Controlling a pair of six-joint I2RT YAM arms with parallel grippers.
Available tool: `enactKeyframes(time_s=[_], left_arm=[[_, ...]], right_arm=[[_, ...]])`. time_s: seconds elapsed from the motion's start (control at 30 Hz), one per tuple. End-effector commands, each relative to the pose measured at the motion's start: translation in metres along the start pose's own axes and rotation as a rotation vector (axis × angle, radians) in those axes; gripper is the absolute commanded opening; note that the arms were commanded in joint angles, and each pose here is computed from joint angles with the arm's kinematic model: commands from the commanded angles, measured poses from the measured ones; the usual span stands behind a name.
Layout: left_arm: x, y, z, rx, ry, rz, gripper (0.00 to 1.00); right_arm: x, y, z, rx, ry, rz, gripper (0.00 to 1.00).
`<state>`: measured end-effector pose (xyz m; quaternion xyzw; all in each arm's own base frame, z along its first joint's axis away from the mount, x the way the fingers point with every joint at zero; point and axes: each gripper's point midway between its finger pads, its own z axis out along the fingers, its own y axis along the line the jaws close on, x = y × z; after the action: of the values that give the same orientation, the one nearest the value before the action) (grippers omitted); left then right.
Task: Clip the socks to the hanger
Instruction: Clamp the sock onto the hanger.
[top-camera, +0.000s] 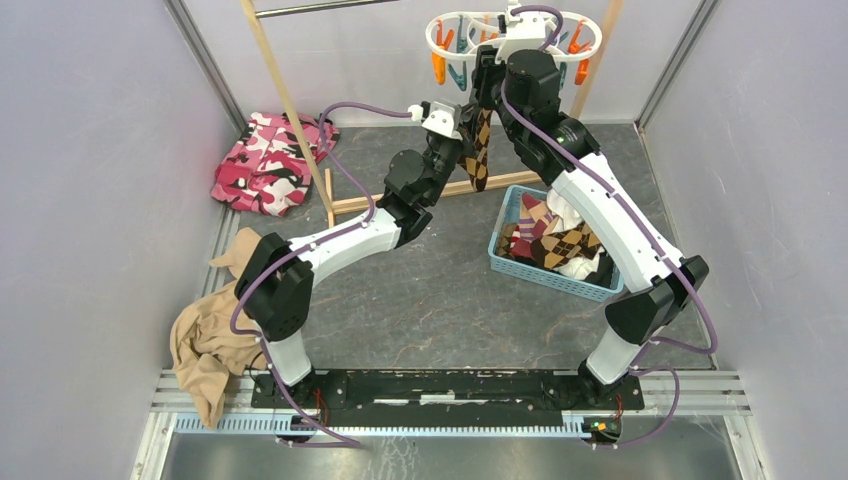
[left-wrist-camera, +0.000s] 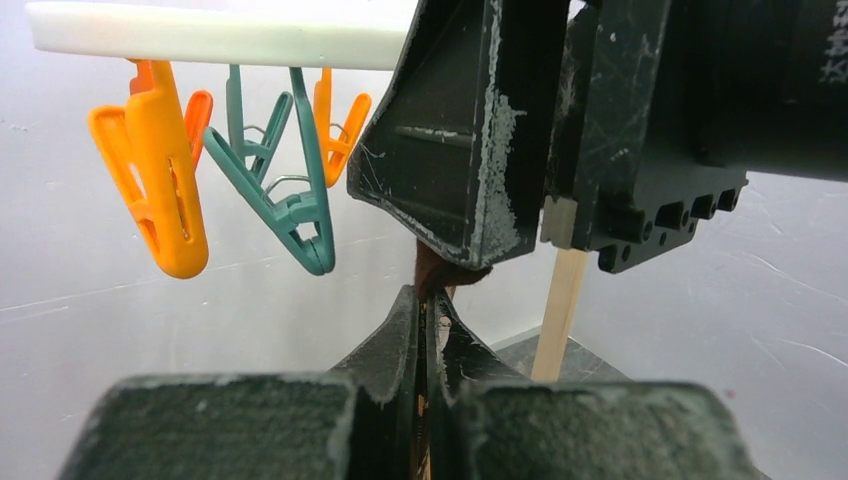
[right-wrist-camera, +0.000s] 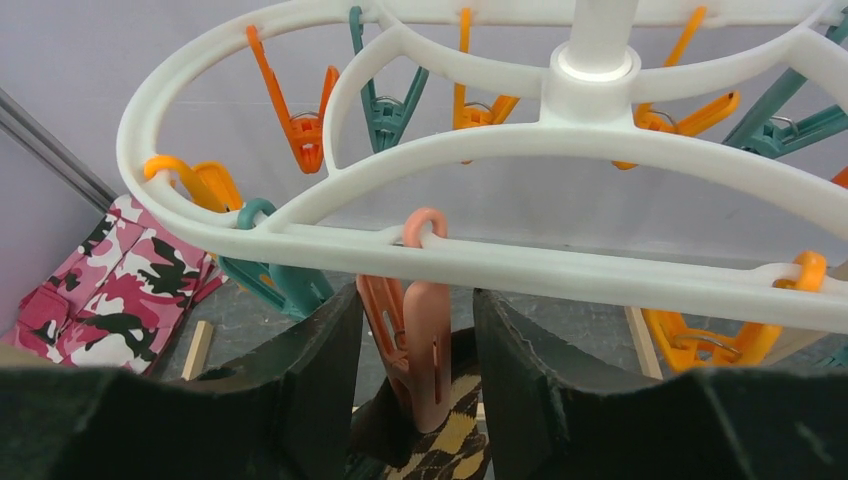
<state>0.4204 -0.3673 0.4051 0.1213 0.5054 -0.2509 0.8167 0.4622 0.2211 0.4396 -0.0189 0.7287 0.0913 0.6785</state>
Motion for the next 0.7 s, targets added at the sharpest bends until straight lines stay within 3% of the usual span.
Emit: enactKeyframes(time_s=[0.0, 0.13, 0.23, 0.67], left_arm=[[-0.024, -0.003, 0.010, -0.010, -0.070, 0.008, 0.02], [-0.026, -0.002, 0.010, -0.012, -0.073, 0.008, 0.02], [-0.025, -0.003, 0.010, -0.012, -0.071, 0.007, 0.02], [-0.026, -0.002, 0.007, -0.017, -0.070, -0.010, 0.02]], right_arm=[[-0.020, -0.004, -0.004, 0.027, -0.048, 0.012, 0.49], [-0.022, -0.004, -0.006, 0.023, -0.059, 0.018, 0.41], [-0.021, -0.002, -0.005, 0.009, -0.060, 0.019, 0.41], [-0.026, -0.002, -0.022, -0.108, -0.104, 0.094, 0.80]])
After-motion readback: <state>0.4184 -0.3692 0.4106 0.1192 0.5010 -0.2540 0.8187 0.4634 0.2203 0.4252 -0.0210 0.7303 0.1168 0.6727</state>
